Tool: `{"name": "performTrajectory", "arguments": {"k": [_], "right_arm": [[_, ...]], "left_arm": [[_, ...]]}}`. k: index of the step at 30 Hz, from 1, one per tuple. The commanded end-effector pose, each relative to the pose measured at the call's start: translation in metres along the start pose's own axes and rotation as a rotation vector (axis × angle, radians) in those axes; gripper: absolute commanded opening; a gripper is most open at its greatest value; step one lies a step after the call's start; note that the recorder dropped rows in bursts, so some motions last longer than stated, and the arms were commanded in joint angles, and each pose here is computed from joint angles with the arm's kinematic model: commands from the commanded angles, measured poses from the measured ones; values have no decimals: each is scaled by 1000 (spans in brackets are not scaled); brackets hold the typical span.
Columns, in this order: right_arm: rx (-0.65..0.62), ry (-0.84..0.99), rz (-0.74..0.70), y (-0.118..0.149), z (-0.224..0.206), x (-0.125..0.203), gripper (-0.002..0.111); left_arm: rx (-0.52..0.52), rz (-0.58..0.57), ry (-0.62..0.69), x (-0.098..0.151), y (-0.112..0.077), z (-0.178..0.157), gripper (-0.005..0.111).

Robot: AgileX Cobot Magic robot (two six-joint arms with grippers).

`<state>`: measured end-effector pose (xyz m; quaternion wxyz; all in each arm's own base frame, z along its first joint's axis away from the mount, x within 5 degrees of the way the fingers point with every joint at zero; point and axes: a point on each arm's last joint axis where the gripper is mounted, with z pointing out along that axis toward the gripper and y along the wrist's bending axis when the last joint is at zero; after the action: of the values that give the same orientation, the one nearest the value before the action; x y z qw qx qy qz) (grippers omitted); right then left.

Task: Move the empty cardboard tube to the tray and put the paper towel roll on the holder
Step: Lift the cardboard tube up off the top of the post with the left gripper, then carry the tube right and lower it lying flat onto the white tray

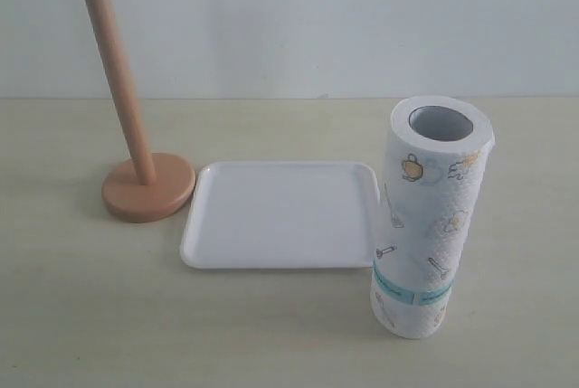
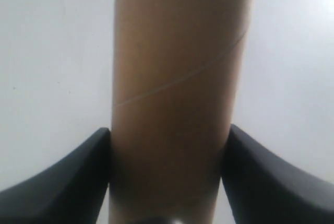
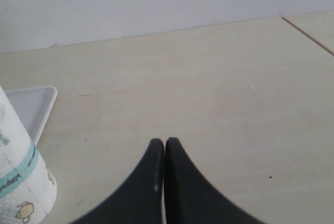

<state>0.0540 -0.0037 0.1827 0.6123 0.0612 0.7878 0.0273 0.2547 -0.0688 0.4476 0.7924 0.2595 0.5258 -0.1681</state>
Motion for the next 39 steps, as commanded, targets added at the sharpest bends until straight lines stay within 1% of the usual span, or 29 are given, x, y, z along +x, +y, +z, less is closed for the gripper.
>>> {"name": "performTrajectory", "arguments": {"k": [1, 5, 12, 16, 17, 18, 19, 20, 21, 22, 23, 24, 25, 26, 27, 29, 33, 39], "right_arm": [[2, -14, -5, 0, 0, -1, 0], [2, -14, -5, 0, 0, -1, 0], [2, -14, -5, 0, 0, -1, 0], [2, -14, -5, 0, 0, -1, 0], [2, -14, -5, 0, 0, -1, 0], [2, -14, -5, 0, 0, -1, 0], [2, -14, -5, 0, 0, -1, 0], [2, -14, -5, 0, 0, -1, 0], [2, -14, -5, 0, 0, -1, 0], [2, -14, -5, 0, 0, -1, 0], [2, -14, -5, 0, 0, -1, 0], [2, -14, -5, 0, 0, -1, 0], [2, -14, -5, 0, 0, -1, 0], [2, -14, -5, 0, 0, -1, 0], [2, -14, -5, 0, 0, -1, 0], [2, -14, -5, 0, 0, -1, 0], [2, -14, -5, 0, 0, -1, 0], [2, -14, -5, 0, 0, -1, 0]], "left_arm": [[52, 89, 145, -3, -16, 3, 4], [134, 124, 168, -1, -39, 9, 4], [155, 237, 260, 10, -74, 24, 4], [165, 291, 322, 26, -94, 37, 4], [171, 300, 340, 32, -99, 41, 4], [196, 335, 373, 45, -111, 48, 4], [207, 359, 394, 53, -117, 52, 4], [211, 401, 435, 68, -131, 59, 4], [211, 436, 459, 76, -139, 63, 4], [232, 522, 503, 95, -153, 69, 4], [254, 565, 519, 104, -162, 72, 4], [295, 629, 547, 120, -176, 75, 4], [313, 651, 563, 128, -181, 76, 4], [320, 647, 596, 142, -187, 79, 4], [297, 630, 638, 155, -188, 84, 4], [281, 641, 678, 170, -191, 89, 4], [289, 626, 723, 193, -199, 99, 4], [306, 606, 781, 219, -207, 102, 4]]}}
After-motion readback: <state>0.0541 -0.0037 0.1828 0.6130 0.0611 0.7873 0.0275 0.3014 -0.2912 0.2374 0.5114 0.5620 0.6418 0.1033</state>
